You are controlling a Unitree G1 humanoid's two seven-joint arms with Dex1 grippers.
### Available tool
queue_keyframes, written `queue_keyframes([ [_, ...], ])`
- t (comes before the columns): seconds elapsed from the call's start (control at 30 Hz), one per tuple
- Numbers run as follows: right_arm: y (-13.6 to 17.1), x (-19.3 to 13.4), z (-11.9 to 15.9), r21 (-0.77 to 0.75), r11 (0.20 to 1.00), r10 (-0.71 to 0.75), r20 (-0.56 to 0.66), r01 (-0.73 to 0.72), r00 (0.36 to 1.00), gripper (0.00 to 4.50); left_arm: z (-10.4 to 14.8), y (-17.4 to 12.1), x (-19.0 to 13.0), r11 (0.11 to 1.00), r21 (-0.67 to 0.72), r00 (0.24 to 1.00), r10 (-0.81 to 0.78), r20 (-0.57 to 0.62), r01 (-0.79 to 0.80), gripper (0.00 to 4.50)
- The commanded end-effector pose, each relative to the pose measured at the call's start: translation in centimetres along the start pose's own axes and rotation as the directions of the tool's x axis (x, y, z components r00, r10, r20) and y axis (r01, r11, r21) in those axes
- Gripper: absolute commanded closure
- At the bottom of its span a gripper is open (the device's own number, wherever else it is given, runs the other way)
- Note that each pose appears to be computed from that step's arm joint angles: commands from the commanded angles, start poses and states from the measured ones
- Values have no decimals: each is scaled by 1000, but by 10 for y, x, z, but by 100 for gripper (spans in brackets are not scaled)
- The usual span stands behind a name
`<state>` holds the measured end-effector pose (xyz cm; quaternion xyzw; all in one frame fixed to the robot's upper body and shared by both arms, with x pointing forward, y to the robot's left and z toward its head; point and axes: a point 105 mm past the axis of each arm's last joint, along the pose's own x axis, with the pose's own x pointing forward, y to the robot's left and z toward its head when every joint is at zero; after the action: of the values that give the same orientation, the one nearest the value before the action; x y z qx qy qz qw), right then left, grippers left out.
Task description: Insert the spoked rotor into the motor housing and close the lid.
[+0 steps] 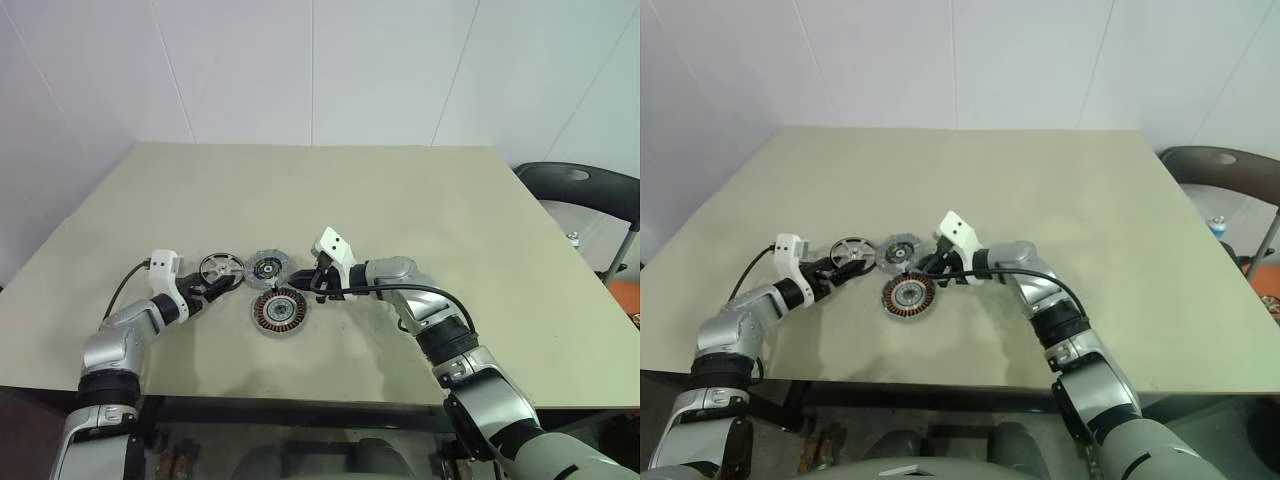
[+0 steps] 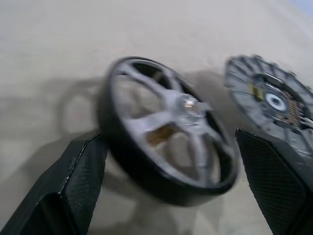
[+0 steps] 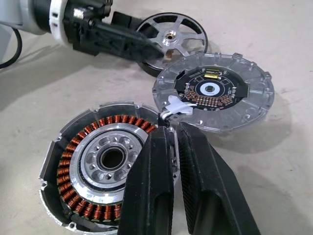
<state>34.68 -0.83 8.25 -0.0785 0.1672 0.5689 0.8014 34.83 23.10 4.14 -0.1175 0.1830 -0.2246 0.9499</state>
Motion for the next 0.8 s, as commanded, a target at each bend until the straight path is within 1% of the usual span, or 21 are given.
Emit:
queue_keyframes([
  [0.03, -1, -3, 16, -51, 999, -13, 42, 15, 999, 414, 3, -13, 10, 998, 17, 999, -53, -2, 53, 12],
  [0.17, -1, -2, 15, -53, 998, -18, 41, 20, 999, 414, 6, -9, 10, 1000, 16, 1000, -27, 11, 27, 12],
  [0.27, 0, -2, 14, -55, 998, -19, 36, 21, 999, 414, 5, -2, 8, 1000, -11, 1000, 3, 14, -3, 12],
  [0.4, 0, -2, 12, -56, 998, -19, 31, 21, 999, 414, 7, 0, 6, 999, -34, 999, 1, 32, 0, 12],
  [0.5, -1, -2, 10, -55, 998, -20, 23, 22, 1000, 417, 11, 0, 2, 999, -34, 998, -8, 66, 10, 73],
  [0.63, -2, -1, 11, -29, 999, -21, 29, 22, 999, 417, 14, 10, -3, 997, -64, 996, 45, 74, -40, 197],
  [0.8, -3, 0, 11, -36, 999, -24, 23, 25, 999, 417, 17, 16, -6, 995, -72, 994, 68, 84, -62, 197],
])
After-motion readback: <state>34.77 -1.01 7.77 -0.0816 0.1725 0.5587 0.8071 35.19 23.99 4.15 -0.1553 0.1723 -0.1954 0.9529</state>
